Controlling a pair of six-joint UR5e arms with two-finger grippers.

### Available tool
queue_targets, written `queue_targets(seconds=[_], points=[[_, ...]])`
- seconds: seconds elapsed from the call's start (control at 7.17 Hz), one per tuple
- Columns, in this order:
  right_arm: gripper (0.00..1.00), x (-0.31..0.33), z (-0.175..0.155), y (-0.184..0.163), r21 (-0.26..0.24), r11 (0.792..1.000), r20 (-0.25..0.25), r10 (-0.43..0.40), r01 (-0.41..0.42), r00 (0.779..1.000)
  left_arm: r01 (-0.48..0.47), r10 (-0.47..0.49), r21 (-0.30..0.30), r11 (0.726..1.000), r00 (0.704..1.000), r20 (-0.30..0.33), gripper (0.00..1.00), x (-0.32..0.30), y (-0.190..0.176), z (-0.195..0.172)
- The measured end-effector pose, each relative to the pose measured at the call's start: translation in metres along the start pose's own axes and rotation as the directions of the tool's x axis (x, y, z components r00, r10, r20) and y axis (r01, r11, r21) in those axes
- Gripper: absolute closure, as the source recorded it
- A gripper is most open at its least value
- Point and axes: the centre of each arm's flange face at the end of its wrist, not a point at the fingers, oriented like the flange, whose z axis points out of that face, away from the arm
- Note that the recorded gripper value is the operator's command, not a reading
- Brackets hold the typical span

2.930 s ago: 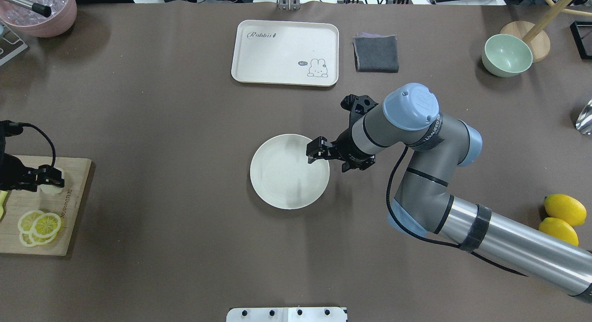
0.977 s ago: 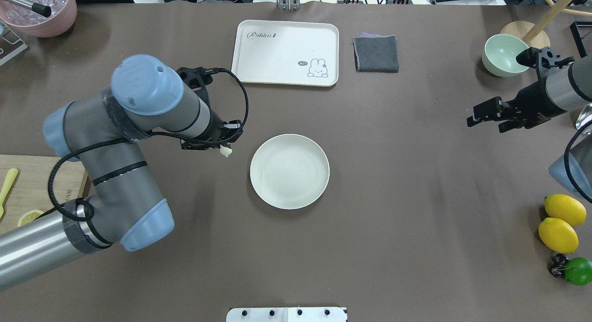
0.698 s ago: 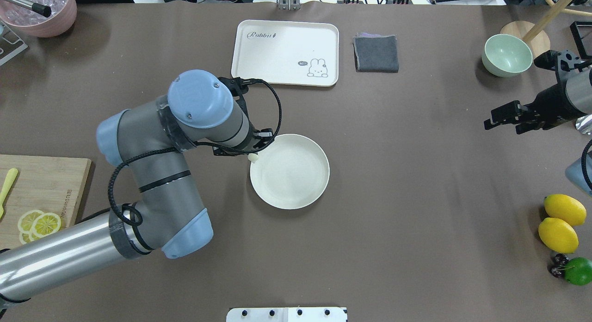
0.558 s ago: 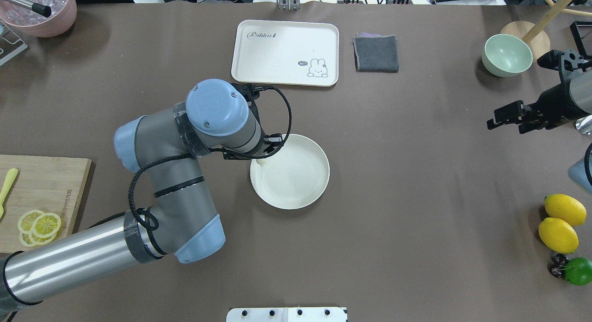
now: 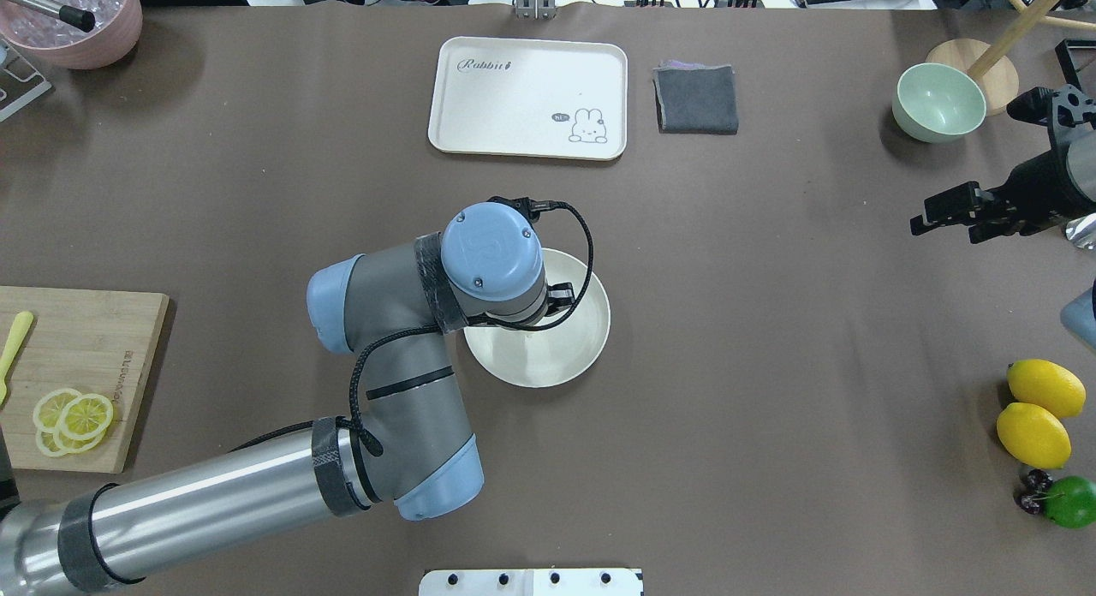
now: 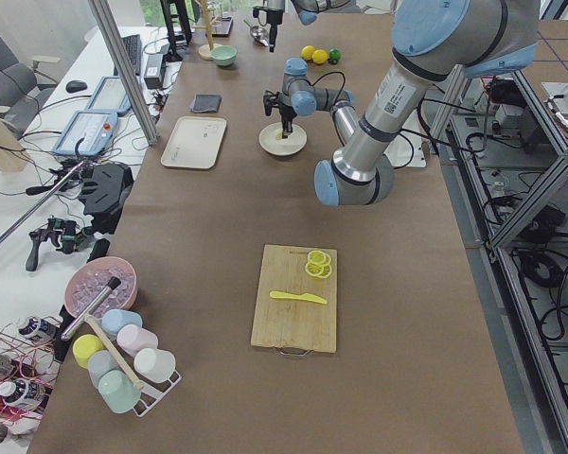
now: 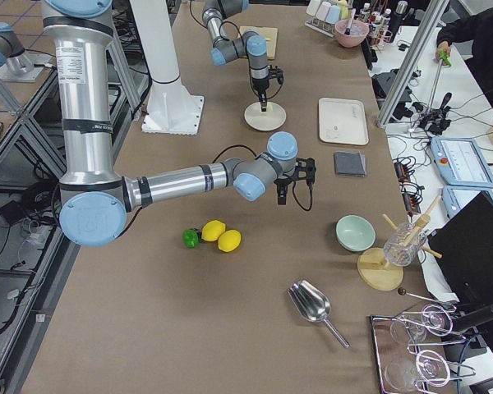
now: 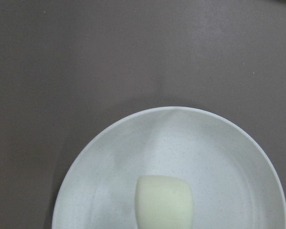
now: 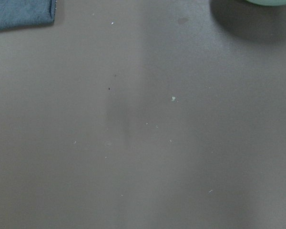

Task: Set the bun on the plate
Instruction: 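Carry the bun over the white plate and lower it with the left gripper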

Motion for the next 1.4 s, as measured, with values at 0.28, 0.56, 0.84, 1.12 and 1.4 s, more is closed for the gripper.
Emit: queue_targets(seconds=[0.28,0.56,0.84,1.12,1.4], points=[[0.00,0.000,0.000,0.000,0.000,1.000,0.001,-0.001,0.001,1.000,-0.003,0.003,0.000,1.000,1.000,0.000,0.71,0.002,0.008,0.011],[0.00,-0.001,-0.001,0.000,0.001,1.000,0.002,-0.003,0.003,1.000,0.001,-0.001,-0.002,1.000,1.000,-0.008,0.47,0.003,0.012,0.018],[0.00,-0.001,-0.001,0.001,0.001,1.000,0.003,-0.003,0.003,1.000,0.000,0.000,-0.001,1.000,1.000,-0.013,0.31,0.004,0.013,0.018],[0.00,-0.003,0.000,0.000,0.001,1.000,0.004,-0.005,0.005,1.000,-0.002,0.002,-0.001,1.000,1.000,-0.016,0.29,0.004,0.014,0.016],[0.00,-0.007,0.000,-0.001,0.000,1.000,0.007,-0.009,0.009,1.000,-0.003,0.003,0.004,1.000,1.000,-0.028,0.29,0.004,0.009,0.008]])
